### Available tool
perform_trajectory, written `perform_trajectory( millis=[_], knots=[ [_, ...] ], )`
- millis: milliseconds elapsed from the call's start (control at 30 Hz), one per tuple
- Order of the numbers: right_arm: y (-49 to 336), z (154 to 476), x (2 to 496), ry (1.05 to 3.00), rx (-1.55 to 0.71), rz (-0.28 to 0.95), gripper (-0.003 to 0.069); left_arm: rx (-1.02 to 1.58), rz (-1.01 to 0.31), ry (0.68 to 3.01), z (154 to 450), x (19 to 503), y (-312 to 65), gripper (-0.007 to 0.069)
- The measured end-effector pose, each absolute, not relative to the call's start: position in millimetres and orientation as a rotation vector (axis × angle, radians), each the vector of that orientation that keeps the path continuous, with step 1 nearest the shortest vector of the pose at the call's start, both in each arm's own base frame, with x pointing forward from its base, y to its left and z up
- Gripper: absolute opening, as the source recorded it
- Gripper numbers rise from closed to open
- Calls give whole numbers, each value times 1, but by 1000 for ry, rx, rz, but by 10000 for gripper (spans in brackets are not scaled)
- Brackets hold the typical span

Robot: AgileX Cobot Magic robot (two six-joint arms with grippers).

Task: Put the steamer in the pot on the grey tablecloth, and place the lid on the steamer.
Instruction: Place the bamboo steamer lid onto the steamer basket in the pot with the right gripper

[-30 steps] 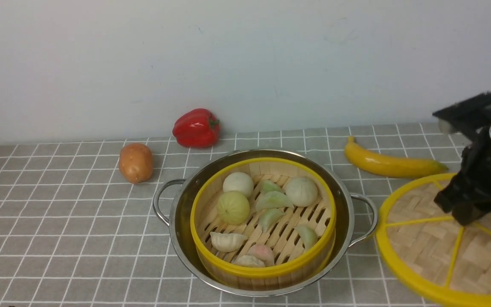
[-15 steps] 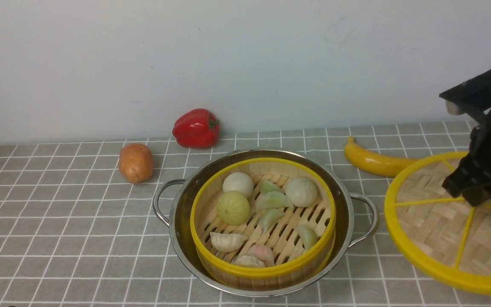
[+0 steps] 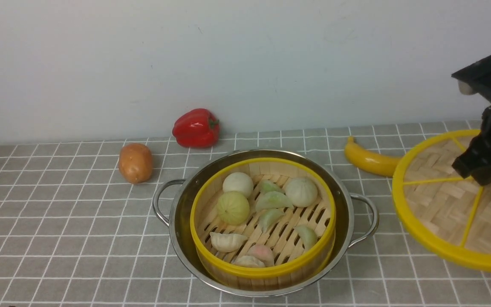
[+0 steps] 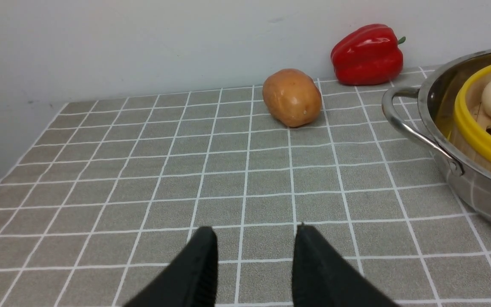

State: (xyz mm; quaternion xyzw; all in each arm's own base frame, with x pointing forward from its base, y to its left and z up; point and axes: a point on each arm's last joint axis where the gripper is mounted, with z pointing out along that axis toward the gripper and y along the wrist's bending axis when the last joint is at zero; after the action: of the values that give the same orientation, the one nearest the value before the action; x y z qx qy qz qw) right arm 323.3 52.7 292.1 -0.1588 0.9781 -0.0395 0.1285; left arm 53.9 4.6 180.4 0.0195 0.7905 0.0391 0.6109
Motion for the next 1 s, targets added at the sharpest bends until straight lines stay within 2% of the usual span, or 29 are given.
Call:
perform_trajectory(
  millis=[133,400,600,800,1000],
  knots=[
    [61,311,329,2782,-455,-4,146,45,90,1824,180,54,5,243],
    [80,336,332,2675,-542,99,146,45,90,1824,180,54,5,243],
    [118,342,335,2595,-756,71,146,45,90,1824,180,54,5,243],
    [179,320,346,2500,-1112,9,146,45,90,1824,180,54,5,243],
    [216,304,351,2409,-1334,-49,146,45,90,1824,180,54,5,243]
  ],
)
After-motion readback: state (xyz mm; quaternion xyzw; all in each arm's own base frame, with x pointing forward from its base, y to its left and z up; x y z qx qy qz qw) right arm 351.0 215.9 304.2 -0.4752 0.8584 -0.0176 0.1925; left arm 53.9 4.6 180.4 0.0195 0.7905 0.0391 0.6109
